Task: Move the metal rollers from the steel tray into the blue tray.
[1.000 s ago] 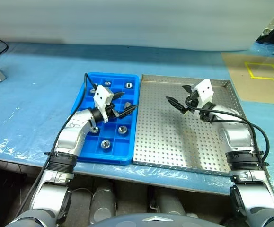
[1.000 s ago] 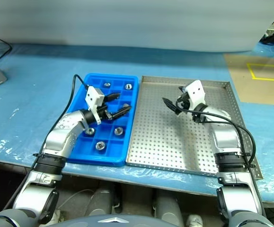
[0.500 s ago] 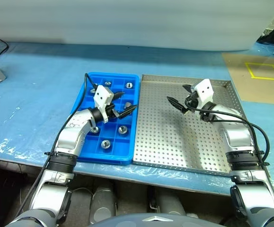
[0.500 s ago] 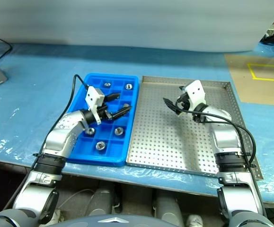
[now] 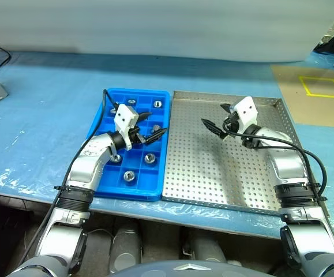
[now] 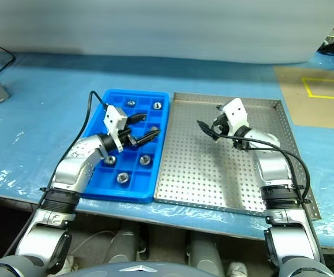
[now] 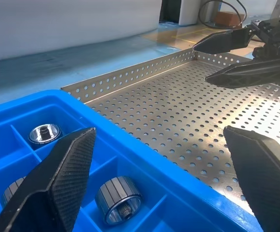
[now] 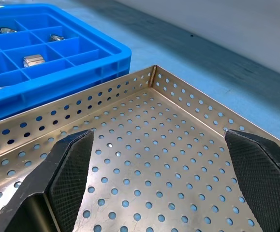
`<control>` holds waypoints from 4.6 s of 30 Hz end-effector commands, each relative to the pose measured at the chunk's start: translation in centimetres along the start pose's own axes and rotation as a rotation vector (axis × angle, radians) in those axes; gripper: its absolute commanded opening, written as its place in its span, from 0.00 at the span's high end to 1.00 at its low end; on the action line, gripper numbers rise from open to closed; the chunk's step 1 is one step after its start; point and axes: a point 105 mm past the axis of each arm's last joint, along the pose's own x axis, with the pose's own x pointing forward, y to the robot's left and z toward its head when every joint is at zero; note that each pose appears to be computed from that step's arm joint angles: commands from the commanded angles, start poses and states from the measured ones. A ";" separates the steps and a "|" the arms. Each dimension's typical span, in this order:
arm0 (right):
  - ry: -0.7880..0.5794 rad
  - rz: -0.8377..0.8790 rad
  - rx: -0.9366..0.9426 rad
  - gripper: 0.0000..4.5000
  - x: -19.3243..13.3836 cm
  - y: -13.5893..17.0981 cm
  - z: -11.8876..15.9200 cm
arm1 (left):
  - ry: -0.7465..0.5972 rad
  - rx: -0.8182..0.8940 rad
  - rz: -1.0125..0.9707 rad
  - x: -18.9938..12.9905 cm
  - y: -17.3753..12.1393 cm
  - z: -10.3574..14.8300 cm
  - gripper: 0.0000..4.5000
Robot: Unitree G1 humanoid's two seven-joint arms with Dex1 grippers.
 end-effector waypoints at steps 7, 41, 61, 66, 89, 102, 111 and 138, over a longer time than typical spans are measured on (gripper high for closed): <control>-0.047 0.008 -0.056 0.00 0.1 0.1 1.8 | -0.035 0.044 -0.003 0.0 -0.2 1.3 0.01; -0.022 0.044 -0.075 0.00 0.6 0.4 0.1 | -0.028 0.045 0.011 -0.5 -0.2 1.1 0.01; -0.012 0.056 -0.089 0.00 0.9 0.6 -0.2 | -0.028 0.043 0.016 -0.5 -0.2 1.1 0.01; -0.013 0.060 -0.092 0.00 0.9 0.7 -0.2 | -0.028 0.044 0.018 -0.6 -0.2 1.1 0.01; 0.018 0.086 -0.133 0.00 1.1 1.1 -0.7 | -0.025 0.050 0.020 -0.6 -0.2 1.1 0.01; 0.025 0.101 -0.147 0.00 1.4 1.4 -1.0 | -0.025 0.050 0.030 -0.8 -0.2 1.0 0.01; 0.031 0.106 -0.155 0.00 1.5 1.3 -1.1 | -0.025 0.051 0.034 -0.8 -0.1 1.0 0.01; 0.040 0.120 -0.170 0.00 1.5 1.6 -1.3 | -0.025 0.052 0.035 -0.8 -0.2 1.0 0.01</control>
